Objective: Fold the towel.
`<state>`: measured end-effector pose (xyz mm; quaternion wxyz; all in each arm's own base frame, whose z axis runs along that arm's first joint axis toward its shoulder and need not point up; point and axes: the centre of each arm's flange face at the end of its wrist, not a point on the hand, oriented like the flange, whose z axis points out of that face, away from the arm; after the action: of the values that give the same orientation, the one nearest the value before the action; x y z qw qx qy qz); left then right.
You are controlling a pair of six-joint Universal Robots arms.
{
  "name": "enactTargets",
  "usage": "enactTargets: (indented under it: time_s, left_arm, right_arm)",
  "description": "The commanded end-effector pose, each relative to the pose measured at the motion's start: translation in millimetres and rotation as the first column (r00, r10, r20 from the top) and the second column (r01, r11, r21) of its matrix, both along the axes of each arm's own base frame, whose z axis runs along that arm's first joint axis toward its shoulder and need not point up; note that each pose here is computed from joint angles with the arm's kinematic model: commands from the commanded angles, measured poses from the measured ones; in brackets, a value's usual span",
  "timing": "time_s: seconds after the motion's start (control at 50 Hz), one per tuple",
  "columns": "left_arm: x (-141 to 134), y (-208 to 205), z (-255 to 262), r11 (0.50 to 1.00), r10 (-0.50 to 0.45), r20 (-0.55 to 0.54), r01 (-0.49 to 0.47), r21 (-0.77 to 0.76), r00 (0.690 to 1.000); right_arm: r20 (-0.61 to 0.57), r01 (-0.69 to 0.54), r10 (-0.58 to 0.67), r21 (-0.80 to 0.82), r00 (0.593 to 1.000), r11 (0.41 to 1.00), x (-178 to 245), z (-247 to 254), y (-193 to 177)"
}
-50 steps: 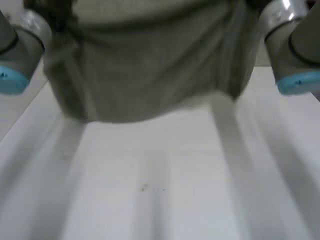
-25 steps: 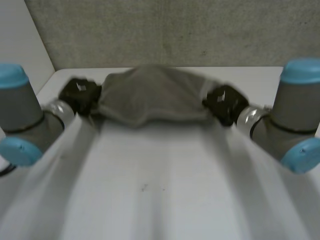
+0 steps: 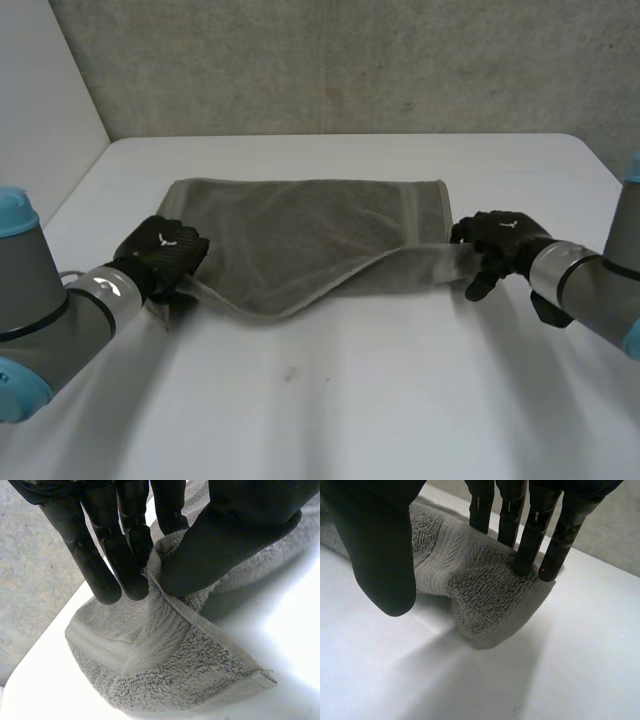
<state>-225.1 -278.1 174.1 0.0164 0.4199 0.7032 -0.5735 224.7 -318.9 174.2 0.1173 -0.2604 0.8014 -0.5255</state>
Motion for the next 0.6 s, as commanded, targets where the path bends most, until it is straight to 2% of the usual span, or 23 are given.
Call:
enactTargets:
  time_s: [0.02, 0.26, 0.3, 0.34, 0.42, 0.48, 0.6]
  left_arm:
    - [2.2, 2.4, -4.0, 1.000, 0.005, 0.003, -0.005, 0.015, 1.000]
    - [5.9, 1.3, -6.3, 1.000, 0.018, 0.004, -0.018, 0.024, 1.000]
    - [6.8, 1.0, -6.7, 0.999, 0.021, 0.004, -0.021, 0.026, 1.000]
    - [9.8, -1.4, -6.7, 0.999, 0.032, 0.004, -0.032, 0.026, 0.999]
    - [12.6, -2.4, -7.3, 0.999, 0.041, 0.005, -0.041, 0.029, 0.999]
    - [13.1, -2.4, -7.6, 0.999, 0.043, 0.004, -0.043, 0.031, 0.999]
    - [10.8, -1.5, -6.8, 0.999, 0.035, 0.003, -0.035, 0.026, 0.999]
  right_arm:
    - [0.023, 0.009, -0.008, -0.004, 1.000, 1.000, -7.3, 3.0, -7.9]
    - [0.011, 0.017, -0.017, -0.033, 1.000, 0.999, -7.3, 3.8, -8.8]
    - [-0.011, 0.029, -0.029, -0.058, 1.000, 0.998, -9.1, 6.2, -9.6]
    - [-0.089, 0.049, -0.062, -0.142, 0.994, 0.989, -14.0, 15.7, -13.9]
    - [-0.173, 0.066, -0.102, -0.202, 0.980, 0.977, -21.8, 26.0, -15.2]
    - [-0.214, 0.045, -0.087, -0.196, 0.973, 0.980, -21.0, 23.9, -9.9]
    - [-0.212, 0.010, -0.035, -0.120, 0.977, 0.993, -17.9, 13.0, 1.3]
